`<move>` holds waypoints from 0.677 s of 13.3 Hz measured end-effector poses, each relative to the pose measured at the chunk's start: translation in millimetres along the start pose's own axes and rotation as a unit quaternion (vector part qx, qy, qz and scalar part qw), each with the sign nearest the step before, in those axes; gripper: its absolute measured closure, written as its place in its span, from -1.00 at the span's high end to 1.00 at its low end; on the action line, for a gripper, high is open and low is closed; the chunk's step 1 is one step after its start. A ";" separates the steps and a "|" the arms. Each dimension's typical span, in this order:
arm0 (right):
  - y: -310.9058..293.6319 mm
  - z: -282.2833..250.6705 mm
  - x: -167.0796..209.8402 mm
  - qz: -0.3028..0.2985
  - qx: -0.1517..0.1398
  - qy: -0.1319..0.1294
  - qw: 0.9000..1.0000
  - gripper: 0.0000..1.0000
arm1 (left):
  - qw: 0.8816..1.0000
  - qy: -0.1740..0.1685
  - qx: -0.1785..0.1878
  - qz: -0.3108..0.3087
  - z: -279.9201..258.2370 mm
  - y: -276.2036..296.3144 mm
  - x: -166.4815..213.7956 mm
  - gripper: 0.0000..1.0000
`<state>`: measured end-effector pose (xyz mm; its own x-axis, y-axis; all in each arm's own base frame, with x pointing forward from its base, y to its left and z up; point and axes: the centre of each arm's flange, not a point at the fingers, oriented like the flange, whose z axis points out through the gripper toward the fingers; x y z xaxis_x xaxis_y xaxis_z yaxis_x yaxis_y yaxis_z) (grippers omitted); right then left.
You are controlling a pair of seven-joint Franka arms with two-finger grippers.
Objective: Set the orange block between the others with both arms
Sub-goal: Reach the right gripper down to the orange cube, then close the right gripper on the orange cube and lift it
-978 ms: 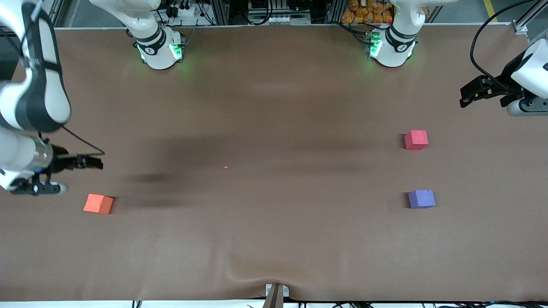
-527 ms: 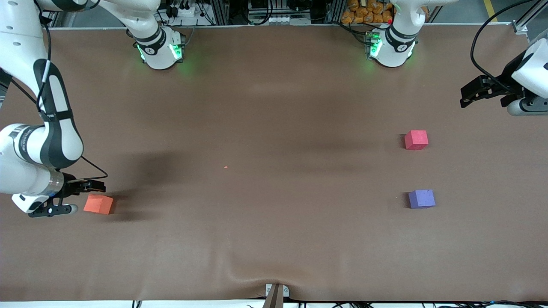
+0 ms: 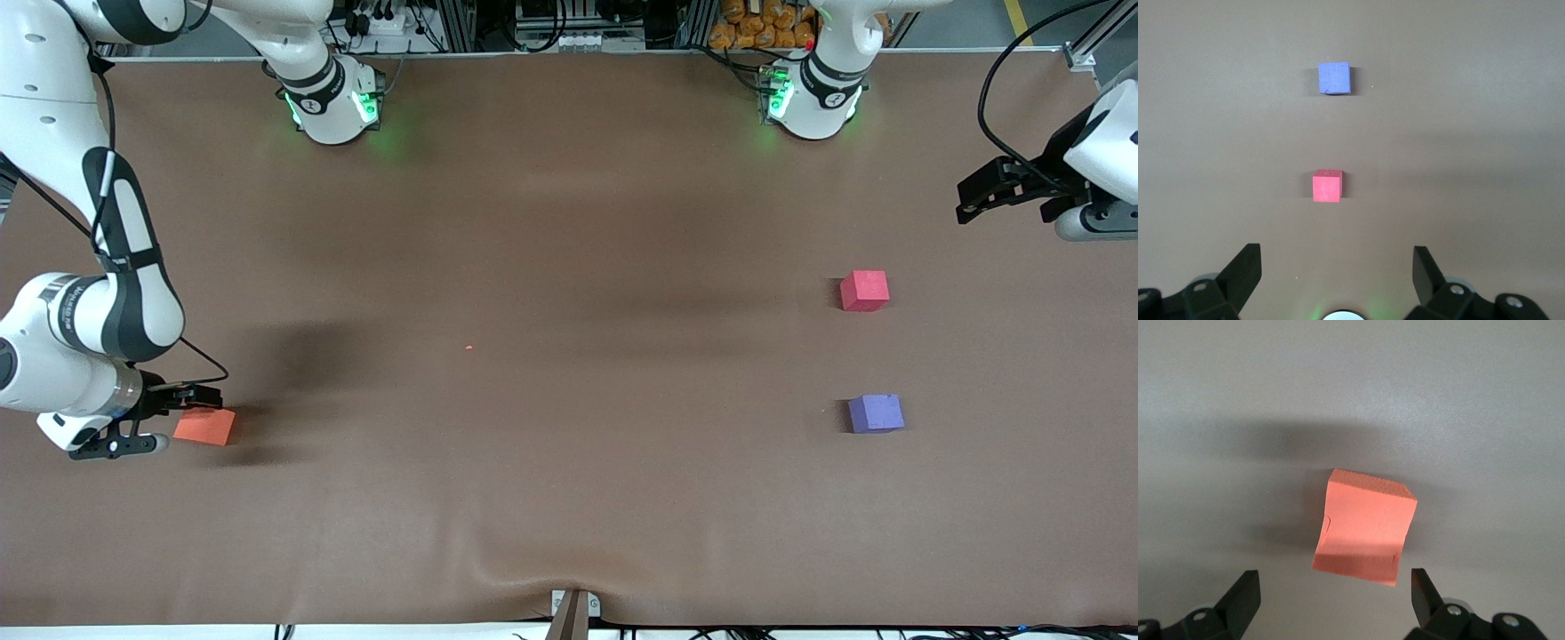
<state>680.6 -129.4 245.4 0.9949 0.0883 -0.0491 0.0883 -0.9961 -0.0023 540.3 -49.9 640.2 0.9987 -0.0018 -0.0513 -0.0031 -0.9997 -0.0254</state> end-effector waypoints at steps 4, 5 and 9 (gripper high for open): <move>2.7 16.0 7.9 -0.003 -0.011 0.021 1.000 1.00 | 1.000 0.000 0.000 0.000 0.0 -0.1 0.0 1.00; 4.0 19.4 9.6 -0.006 -0.017 0.028 0.999 1.00 | 1.000 0.000 0.000 0.000 0.0 -0.1 0.0 1.00; 15.6 37.9 8.7 -0.004 -0.026 0.033 0.999 0.81 | 1.000 0.000 0.000 0.000 0.0 -0.2 0.0 1.00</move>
<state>688.7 -144.2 207.1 0.9951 0.0972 0.0161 0.0963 -0.9942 0.0488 540.3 -49.7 640.2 0.9987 -0.0015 -0.0512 -0.0028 -0.9997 -0.0254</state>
